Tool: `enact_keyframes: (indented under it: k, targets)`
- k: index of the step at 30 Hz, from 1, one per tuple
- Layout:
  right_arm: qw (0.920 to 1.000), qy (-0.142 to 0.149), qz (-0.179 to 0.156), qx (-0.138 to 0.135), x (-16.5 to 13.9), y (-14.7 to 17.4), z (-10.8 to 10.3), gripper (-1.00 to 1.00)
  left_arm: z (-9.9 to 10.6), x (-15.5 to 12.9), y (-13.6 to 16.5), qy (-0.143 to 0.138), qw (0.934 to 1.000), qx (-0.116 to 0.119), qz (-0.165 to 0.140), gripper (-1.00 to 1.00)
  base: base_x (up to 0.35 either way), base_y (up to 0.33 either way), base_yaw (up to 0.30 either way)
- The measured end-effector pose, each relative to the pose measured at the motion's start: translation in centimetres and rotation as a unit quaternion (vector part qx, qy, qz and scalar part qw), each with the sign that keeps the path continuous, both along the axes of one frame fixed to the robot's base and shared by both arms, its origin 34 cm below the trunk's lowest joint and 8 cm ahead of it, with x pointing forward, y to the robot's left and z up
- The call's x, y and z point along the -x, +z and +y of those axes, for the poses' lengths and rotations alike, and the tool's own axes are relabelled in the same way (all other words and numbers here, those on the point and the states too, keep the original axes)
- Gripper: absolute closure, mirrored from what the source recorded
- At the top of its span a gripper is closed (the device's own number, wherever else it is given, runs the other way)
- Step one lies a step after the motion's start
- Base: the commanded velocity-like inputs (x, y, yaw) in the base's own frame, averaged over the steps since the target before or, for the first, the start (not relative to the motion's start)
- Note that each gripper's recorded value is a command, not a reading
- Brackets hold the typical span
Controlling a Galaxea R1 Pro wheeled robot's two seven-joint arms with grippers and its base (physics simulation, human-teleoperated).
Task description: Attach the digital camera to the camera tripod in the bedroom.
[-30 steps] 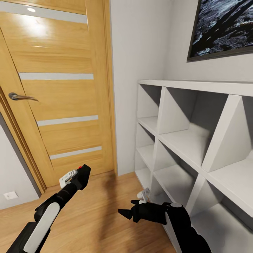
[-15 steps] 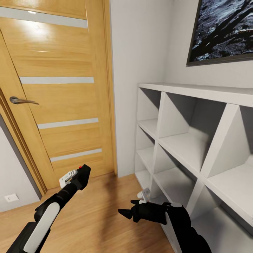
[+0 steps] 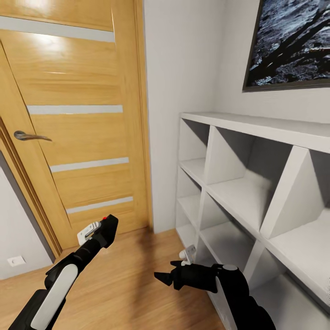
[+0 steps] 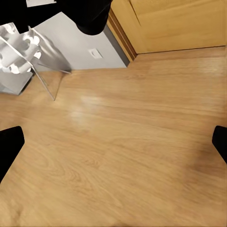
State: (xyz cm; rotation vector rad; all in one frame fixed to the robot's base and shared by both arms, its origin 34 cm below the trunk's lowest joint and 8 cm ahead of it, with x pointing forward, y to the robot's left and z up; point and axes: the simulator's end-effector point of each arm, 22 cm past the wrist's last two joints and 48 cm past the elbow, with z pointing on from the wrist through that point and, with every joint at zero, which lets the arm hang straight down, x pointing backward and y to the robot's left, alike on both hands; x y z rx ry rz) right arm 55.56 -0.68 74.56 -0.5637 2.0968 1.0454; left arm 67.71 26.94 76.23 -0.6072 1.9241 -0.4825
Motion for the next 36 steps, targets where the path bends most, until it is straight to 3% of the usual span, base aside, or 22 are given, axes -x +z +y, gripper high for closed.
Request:
enact_keyframes:
  k: [22, 36]
  targets:
    - [1.0, -0.002, 0.001, 0.005, -0.6, 4.1, -0.5, -1.0, 0.0, -0.5, 4.1, 0.0, 1.0, 0.0, 0.001, 1.0, 0.0, 0.0, 0.007]
    - [1.0, 0.0, -0.001, 0.006, -0.7, 6.6, -0.4, -1.0, 0.0, -0.7, 6.6, 0.0, 1.0, 0.0, 0.001, 1.0, 0.0, 0.0, 0.248]
